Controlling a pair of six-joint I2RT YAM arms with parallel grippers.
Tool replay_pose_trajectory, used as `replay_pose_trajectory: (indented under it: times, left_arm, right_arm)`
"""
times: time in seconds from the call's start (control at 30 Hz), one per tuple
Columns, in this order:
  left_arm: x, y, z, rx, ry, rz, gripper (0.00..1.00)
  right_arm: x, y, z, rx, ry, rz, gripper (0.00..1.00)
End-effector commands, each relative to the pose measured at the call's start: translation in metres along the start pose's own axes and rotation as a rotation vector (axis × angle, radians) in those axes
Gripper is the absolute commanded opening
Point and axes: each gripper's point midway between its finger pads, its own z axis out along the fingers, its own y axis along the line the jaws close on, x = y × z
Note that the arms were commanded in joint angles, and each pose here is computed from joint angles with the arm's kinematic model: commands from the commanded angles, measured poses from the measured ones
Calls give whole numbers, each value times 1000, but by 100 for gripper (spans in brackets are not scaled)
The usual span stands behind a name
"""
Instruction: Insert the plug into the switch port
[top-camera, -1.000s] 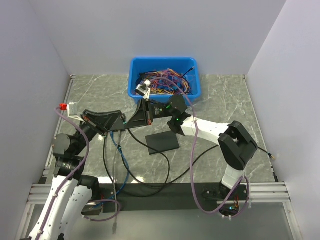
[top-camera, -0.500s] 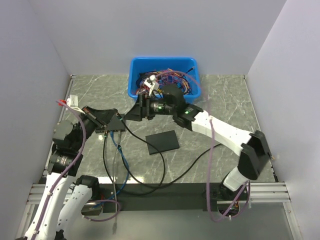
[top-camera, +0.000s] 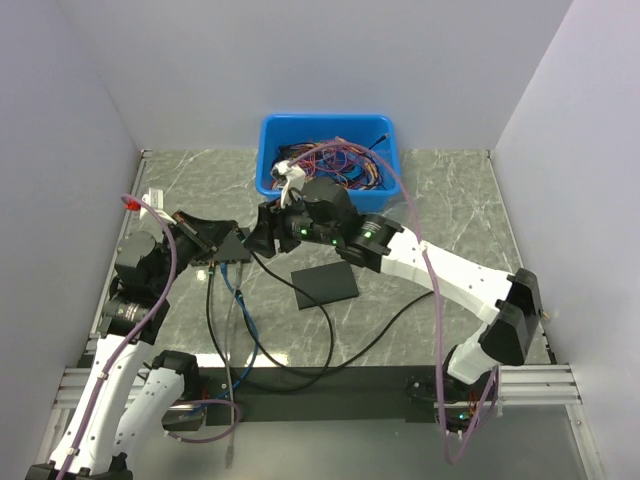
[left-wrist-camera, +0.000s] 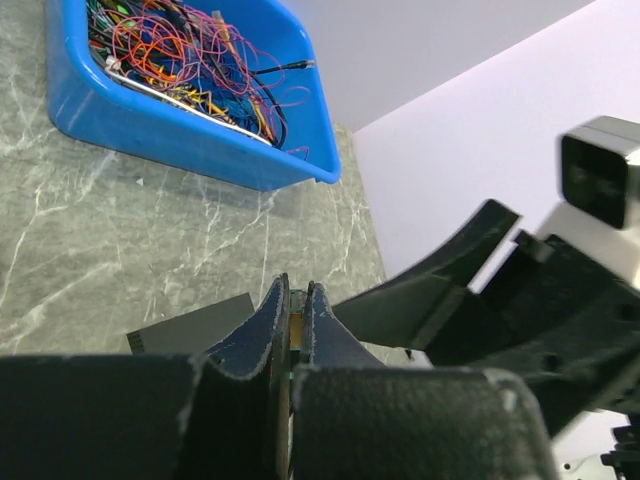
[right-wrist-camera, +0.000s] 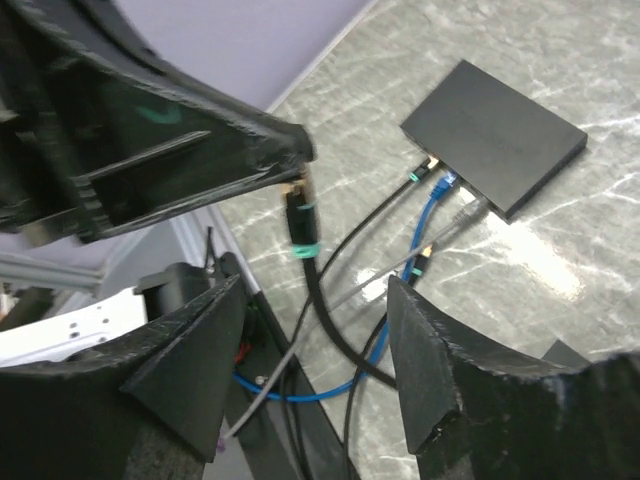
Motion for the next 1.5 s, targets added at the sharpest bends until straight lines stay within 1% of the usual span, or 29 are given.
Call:
replay_pose_trajectory:
  times: [0.0,0.3,0.53,0.73,0.83,1.0,1.2,1.37,1.47]
  left_arm:
    - [-3,-8,0,29,-13,-13,1]
    - [0,-5,1,31,-5,-18,0]
    - [2,-3,2,26,1,-22,0]
    - [3,0,4,17,2,-20,0]
    - [3,4,5,6,3,-15,0]
    - [5,7,8,4,8,-18,0]
    - [5,7,7,0,5,-17,1]
    - [3,4,5,5,0,-12,1]
    - [2,2,4,12,0,-11,1]
  right_arm:
    - [-10,-3,8,34,-16,-37,64]
    - [-15,0,16,38,-38,-31,55]
    - [-20,6,19,19,-40,-32,50]
    - [-21,13,20,-8,-40,-36,49]
    - [-20,26,16,-42,-39,-58,49]
    - [-21,34,14,-54,-34,-79,49]
    - [-17,30,20,-36,-24,-72,48]
    - [-14,12,26,49,-16,-70,47]
    - [-12,8,28,64,-11,-74,47]
